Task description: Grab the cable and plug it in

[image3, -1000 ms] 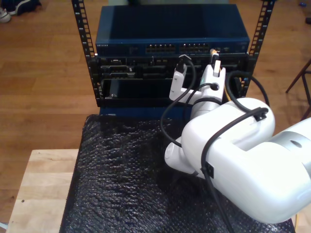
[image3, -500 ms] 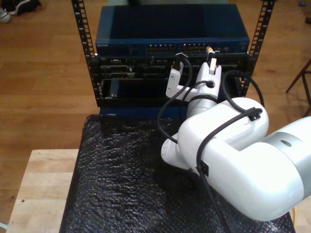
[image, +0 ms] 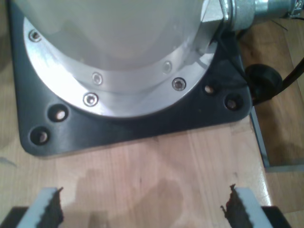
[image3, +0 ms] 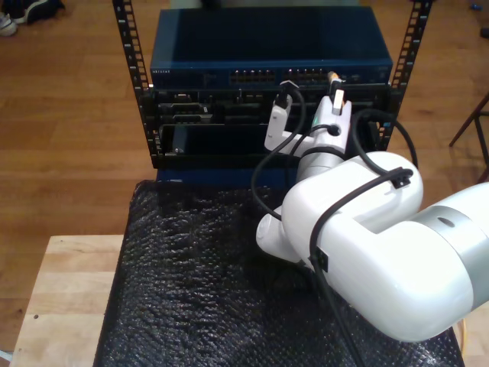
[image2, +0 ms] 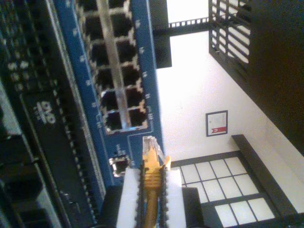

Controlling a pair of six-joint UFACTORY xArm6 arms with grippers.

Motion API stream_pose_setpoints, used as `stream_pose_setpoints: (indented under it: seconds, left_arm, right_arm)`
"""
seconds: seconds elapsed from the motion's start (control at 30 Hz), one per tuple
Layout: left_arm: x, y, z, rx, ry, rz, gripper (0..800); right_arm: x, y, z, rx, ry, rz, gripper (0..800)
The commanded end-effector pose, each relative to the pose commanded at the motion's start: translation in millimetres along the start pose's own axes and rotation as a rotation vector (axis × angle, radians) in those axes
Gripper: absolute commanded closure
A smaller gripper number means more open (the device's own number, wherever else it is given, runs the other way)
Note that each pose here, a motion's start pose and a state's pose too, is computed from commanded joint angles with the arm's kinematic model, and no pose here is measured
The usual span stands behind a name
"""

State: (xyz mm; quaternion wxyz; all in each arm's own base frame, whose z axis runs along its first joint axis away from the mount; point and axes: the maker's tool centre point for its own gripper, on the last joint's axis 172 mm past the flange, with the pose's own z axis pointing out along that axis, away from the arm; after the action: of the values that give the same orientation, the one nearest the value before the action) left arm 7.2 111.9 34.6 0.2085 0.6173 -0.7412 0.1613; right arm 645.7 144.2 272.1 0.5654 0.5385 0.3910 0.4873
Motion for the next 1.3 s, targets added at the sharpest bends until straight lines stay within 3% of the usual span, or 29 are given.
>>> stream_pose_setpoints:
  seconds: [1.3]
  left_arm:
    - [0, 0, 0, 0.0, 0.0, 0.0, 0]
  right_arm:
    - [8, 0, 7, 0.0, 0.047, -0.019, 800]
